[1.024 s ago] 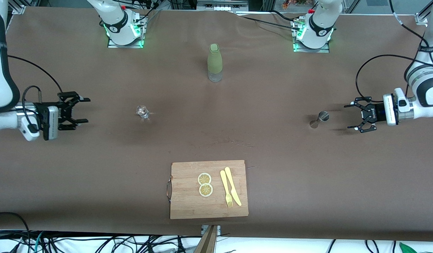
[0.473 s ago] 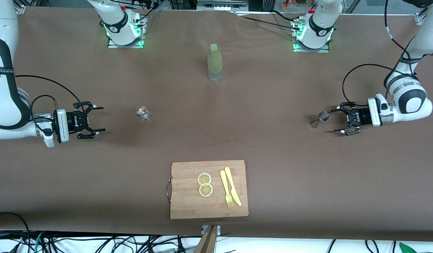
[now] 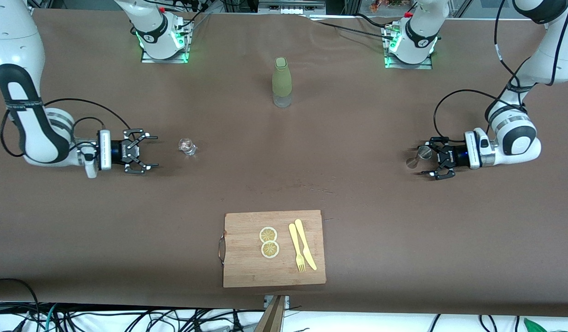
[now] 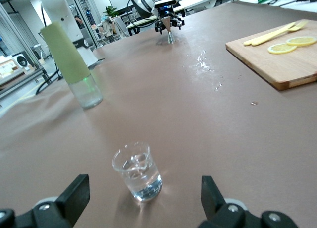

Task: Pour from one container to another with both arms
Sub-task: 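Grasp the glass with the right gripper while the left gripper grasps the jigger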

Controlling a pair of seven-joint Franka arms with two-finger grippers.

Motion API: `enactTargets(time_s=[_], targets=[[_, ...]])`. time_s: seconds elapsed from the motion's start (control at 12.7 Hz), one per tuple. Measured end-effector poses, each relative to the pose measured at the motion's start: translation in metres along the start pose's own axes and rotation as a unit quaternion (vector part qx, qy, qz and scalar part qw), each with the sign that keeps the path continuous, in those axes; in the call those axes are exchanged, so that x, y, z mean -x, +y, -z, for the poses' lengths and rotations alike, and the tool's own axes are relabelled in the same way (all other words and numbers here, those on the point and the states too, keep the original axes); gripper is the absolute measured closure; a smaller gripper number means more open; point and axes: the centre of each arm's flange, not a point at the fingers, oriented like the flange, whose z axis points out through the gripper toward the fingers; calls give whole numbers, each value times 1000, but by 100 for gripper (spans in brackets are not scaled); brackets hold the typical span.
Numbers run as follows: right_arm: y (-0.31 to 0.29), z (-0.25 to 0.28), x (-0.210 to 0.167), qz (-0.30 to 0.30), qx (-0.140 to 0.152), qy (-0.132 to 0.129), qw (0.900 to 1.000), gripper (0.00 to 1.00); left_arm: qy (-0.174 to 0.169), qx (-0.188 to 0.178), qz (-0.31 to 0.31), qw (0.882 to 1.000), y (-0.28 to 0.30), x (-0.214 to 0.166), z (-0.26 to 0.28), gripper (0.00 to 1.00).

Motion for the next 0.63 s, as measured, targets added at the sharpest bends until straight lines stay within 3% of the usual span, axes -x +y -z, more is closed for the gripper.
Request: enactTargets(time_s=[0.39, 0.47, 0.63], targets=[[-14, -24, 30, 55, 2, 21, 998, 0, 15, 4, -4, 1000, 0, 6, -24, 0], [-14, -31, 36, 59, 1, 27, 998, 0, 17, 5, -3, 1000, 0, 7, -27, 4], [-13, -52, 43, 64, -3, 41, 997, 0, 18, 10, -5, 1000, 0, 7, -34, 30]])
